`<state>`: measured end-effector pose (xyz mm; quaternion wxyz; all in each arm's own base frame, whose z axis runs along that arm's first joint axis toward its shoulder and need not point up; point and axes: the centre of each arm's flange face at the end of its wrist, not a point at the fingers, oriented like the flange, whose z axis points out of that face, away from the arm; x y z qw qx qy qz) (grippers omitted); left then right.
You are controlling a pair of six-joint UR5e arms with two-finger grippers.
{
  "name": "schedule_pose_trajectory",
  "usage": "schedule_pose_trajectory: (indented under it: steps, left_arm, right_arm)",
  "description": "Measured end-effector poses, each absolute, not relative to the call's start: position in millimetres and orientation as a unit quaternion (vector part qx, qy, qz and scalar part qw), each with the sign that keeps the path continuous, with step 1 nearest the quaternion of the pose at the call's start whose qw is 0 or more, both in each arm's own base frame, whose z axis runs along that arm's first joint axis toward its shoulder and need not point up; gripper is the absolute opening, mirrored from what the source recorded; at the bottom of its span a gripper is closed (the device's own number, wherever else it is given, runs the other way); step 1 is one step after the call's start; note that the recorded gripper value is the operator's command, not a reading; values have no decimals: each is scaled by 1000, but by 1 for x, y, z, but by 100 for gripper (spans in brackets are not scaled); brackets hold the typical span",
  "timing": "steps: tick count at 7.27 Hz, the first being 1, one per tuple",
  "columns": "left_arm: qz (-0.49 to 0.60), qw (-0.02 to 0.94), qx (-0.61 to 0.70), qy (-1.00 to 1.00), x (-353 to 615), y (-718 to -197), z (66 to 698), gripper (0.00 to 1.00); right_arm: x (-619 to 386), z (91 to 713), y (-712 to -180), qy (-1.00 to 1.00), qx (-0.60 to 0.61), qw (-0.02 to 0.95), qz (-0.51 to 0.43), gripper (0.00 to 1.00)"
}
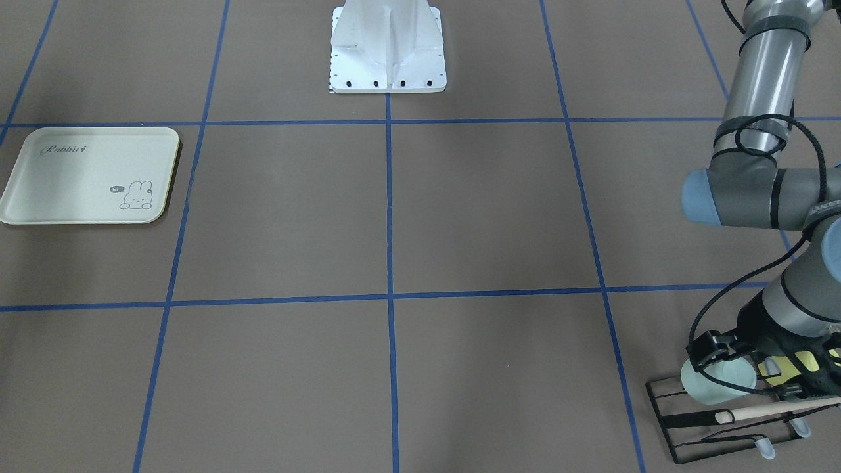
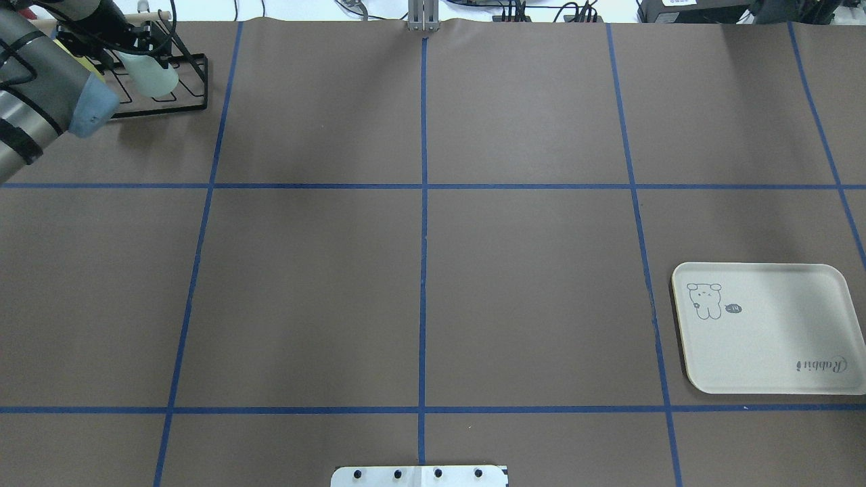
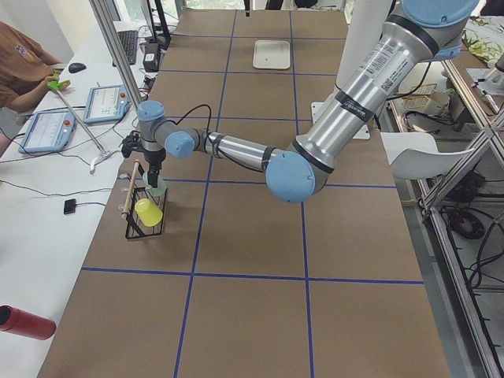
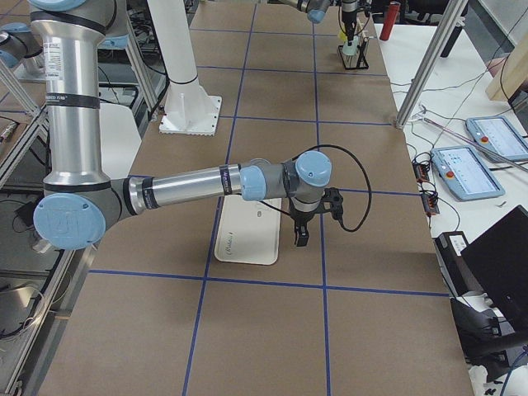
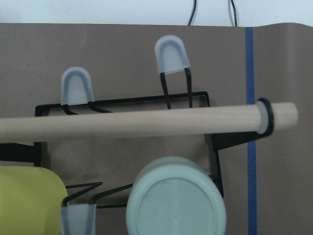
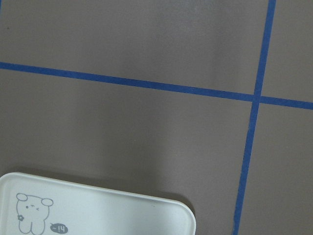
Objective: Left arm grabs green cup and hands to right arm on tray
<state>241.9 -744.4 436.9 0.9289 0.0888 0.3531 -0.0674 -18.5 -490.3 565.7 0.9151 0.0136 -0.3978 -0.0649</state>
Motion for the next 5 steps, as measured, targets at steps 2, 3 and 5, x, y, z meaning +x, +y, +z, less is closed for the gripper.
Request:
schedule_pose_trajectory:
  steps: [2,3,5]
  left_arm:
    - [-67,930,87,352,244,-750,436,95]
    - [-67,930,87,352,245,-750,436,95]
    - [-66,930,88,352,245,-751,438,93]
  right_arm:
    - [-19,565,-490,-398,14,915,-66,100]
    - [-19,565,-490,-398,15,915,-66,100]
    - [-19,565,-490,-398,16,915,-67,100]
